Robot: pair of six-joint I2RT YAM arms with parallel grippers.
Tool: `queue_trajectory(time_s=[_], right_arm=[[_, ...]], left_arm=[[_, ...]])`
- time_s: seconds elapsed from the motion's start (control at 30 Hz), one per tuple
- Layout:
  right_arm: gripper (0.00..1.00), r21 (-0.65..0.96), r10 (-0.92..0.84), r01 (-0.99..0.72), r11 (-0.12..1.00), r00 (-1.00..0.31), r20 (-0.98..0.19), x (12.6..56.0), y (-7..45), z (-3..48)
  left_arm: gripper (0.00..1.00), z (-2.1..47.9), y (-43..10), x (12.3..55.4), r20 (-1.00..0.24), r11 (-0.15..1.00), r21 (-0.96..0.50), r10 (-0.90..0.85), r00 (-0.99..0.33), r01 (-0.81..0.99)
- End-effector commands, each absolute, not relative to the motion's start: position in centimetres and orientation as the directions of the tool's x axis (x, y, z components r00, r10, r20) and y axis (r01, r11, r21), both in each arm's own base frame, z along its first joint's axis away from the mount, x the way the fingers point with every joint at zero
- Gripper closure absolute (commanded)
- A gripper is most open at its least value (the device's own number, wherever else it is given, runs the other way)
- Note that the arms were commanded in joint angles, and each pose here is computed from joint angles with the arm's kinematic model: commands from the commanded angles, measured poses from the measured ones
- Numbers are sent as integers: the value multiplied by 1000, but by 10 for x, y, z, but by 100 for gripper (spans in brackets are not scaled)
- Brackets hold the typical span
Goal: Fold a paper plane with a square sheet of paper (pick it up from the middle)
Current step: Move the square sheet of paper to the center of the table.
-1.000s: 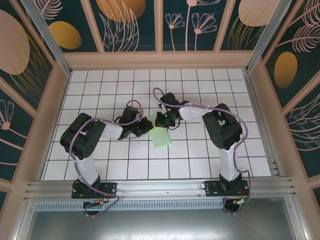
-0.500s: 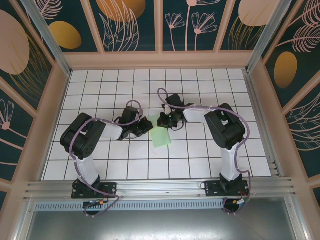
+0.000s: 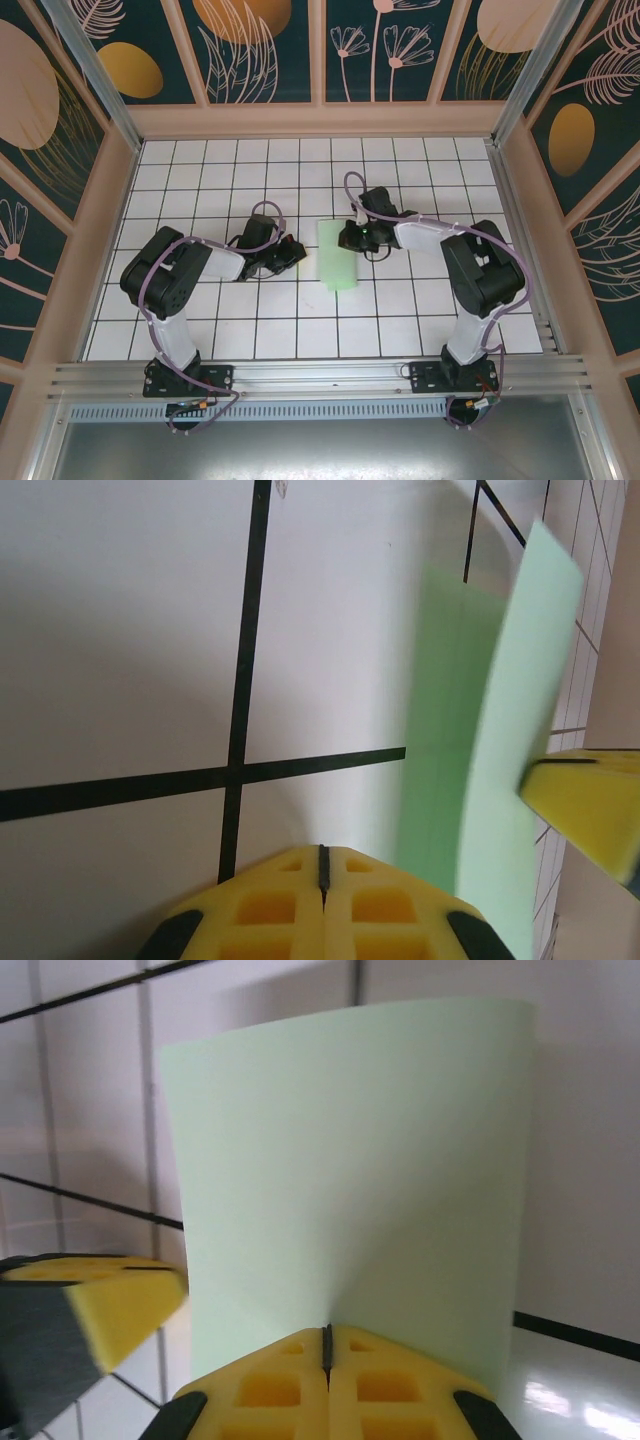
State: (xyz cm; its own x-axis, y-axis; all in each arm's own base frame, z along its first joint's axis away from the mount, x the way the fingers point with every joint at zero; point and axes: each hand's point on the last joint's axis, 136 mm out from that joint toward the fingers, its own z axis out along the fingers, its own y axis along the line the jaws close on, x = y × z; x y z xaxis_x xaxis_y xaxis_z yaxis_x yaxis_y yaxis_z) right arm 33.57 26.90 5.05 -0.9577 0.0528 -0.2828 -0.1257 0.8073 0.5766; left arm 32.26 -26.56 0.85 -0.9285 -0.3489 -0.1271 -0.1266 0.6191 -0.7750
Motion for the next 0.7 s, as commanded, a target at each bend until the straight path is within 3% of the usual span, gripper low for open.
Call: queue_trajectory(time_s=[0.0,0.3,0.47,0.67], right_arm=[[100,565,64,-117,817,-954,-292,340,273,52],[100,534,47,-118,837,-958,-284,337,266,39],[100,519,4,-147,842,-960,-279,332,262,32],[100,489,-23,-165,856,-959,-283,329,255,26]], left_arm=[[100,-76,-211,257,30,806,-498,-354,-935,-321],[100,8,-246,303,-135,714,-684,-327,-936,-151],[100,34,-262,308,-151,630,-771,-320,-936,-91],[93,59,-279,314,-160,536,-843,-307,-938,-31]])
